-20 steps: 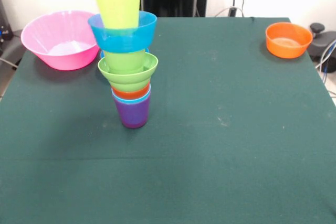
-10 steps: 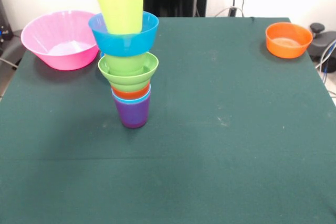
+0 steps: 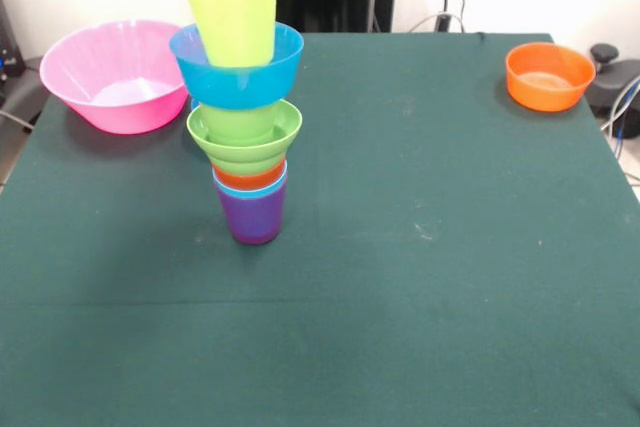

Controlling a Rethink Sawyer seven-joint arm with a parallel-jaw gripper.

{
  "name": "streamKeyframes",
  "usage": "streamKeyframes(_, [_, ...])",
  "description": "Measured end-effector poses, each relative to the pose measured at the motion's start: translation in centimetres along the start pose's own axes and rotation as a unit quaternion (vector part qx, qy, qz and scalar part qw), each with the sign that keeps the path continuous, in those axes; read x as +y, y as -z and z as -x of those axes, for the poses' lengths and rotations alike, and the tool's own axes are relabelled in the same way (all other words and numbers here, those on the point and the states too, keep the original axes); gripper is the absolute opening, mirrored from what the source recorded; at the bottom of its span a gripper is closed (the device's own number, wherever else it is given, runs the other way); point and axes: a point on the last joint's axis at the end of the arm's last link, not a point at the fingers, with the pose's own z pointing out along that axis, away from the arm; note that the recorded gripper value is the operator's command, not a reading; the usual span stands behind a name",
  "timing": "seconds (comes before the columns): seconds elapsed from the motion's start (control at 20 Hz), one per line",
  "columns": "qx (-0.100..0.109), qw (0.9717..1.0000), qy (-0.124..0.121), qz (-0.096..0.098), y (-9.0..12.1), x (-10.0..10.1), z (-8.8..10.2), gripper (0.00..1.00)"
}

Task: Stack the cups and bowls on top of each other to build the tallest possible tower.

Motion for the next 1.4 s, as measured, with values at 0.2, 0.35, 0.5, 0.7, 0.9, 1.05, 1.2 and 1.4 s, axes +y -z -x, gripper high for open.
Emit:
streamKeyframes(0.2, [0.001, 1.0, 0.0, -0.001, -0.1, 0.0, -0.1, 0.0])
streamKeyframes(0.35, [0.001, 1.0, 0.0, -0.001, -0.1, 0.0, -0.1, 0.0])
streamKeyframes(0.5, [0.001, 1.0, 0.001, -0.002, -0.1, 0.0, -0.1, 0.0])
streamKeyframes(0.7, [0.0, 1.0, 0.002, -0.003, -0.2, -0.1, -0.1, 0.0])
streamKeyframes(0.9, [-0.009, 1.0, 0.002, -0.002, -0.2, -0.1, 0.1, 0.0])
streamKeyframes(1.05, [-0.021, 0.9997, 0.005, -0.004, -0.4, -0.2, 0.4, 0.0])
streamKeyframes(1.2, [-0.033, 0.9994, 0.009, -0.008, -0.6, -0.3, 0.6, 0.0])
streamKeyframes(1.4, [-0.043, 0.999, 0.01, -0.007, -0.8, -0.3, 0.9, 0.0])
